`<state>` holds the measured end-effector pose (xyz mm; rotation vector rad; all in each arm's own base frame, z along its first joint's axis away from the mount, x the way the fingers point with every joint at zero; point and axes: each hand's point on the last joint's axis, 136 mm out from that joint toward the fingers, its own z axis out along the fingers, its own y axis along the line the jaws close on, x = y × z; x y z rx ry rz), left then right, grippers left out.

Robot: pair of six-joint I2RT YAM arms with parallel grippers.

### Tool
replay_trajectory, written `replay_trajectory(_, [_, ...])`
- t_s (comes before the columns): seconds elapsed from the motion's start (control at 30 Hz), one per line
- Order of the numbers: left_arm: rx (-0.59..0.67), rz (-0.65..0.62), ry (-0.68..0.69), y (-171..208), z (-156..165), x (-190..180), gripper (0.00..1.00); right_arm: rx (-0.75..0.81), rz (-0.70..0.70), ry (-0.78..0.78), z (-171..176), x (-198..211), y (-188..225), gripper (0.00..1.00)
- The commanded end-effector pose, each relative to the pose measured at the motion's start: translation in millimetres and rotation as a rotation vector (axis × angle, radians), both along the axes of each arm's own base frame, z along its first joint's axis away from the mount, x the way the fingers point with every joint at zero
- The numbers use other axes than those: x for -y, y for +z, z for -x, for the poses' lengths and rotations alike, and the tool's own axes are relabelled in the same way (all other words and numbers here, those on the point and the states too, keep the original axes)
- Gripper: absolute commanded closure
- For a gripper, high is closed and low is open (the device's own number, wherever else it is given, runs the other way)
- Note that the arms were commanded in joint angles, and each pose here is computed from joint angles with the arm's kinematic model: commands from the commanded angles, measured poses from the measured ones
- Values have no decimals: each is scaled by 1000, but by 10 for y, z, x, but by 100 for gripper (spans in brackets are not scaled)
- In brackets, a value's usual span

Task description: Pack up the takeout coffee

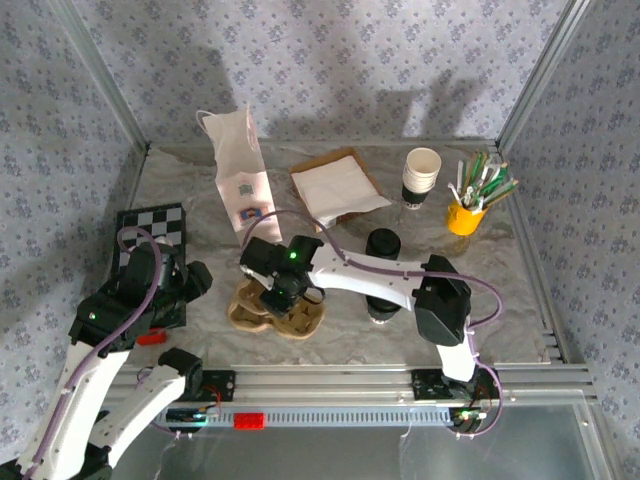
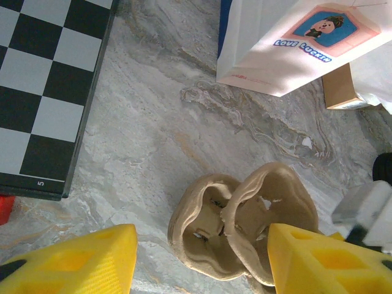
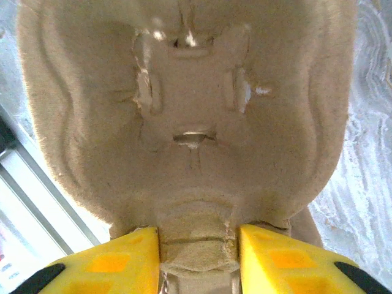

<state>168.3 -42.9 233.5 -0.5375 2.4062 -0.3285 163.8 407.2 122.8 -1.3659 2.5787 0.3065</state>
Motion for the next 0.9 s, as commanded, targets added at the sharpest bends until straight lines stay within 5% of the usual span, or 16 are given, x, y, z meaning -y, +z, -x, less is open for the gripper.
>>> replay_trajectory(0.0, [13, -2, 24, 35, 18, -49, 42, 7, 19, -13, 16, -1, -91, 60])
replay_trajectory(0.53, [14, 0, 26, 38, 21, -51, 42, 49, 80, 19, 63, 49, -210, 50])
replay_trajectory(0.87, [33, 5, 27, 96, 4, -51, 41, 55, 69, 14, 86, 35, -50, 61])
